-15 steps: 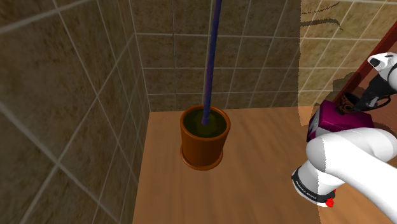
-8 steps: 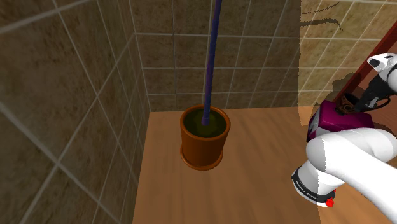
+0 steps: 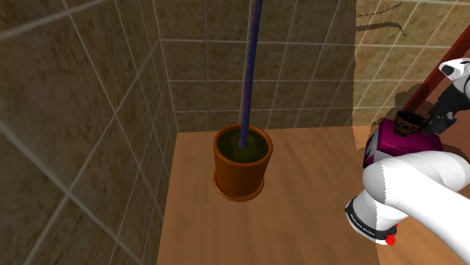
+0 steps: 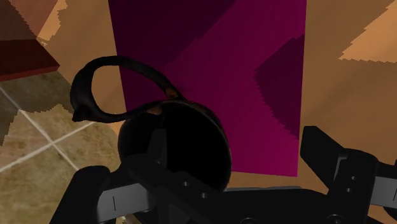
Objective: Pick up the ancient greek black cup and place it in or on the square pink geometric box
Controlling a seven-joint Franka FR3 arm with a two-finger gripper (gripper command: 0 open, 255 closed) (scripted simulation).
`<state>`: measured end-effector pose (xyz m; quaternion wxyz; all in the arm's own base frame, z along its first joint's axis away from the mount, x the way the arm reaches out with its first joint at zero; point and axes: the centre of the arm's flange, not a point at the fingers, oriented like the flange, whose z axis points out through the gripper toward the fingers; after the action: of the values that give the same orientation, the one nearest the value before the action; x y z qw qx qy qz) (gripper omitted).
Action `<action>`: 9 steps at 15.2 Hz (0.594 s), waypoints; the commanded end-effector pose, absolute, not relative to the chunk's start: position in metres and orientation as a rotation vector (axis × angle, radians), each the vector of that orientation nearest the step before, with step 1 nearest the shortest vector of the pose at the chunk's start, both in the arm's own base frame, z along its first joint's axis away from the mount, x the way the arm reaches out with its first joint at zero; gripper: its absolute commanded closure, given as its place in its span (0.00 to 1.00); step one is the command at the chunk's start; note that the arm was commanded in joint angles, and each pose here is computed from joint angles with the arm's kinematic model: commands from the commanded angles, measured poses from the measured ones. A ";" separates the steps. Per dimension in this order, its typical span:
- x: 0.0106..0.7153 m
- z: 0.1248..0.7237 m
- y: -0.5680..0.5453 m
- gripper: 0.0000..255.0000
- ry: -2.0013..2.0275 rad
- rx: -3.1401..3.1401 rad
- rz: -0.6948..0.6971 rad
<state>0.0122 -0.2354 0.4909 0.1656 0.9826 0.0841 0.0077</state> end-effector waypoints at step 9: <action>0.011 0.522 -0.224 0.00 0.240 2.800 0.023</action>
<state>0.0115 -0.2244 0.5216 0.1649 0.9827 0.0843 0.0082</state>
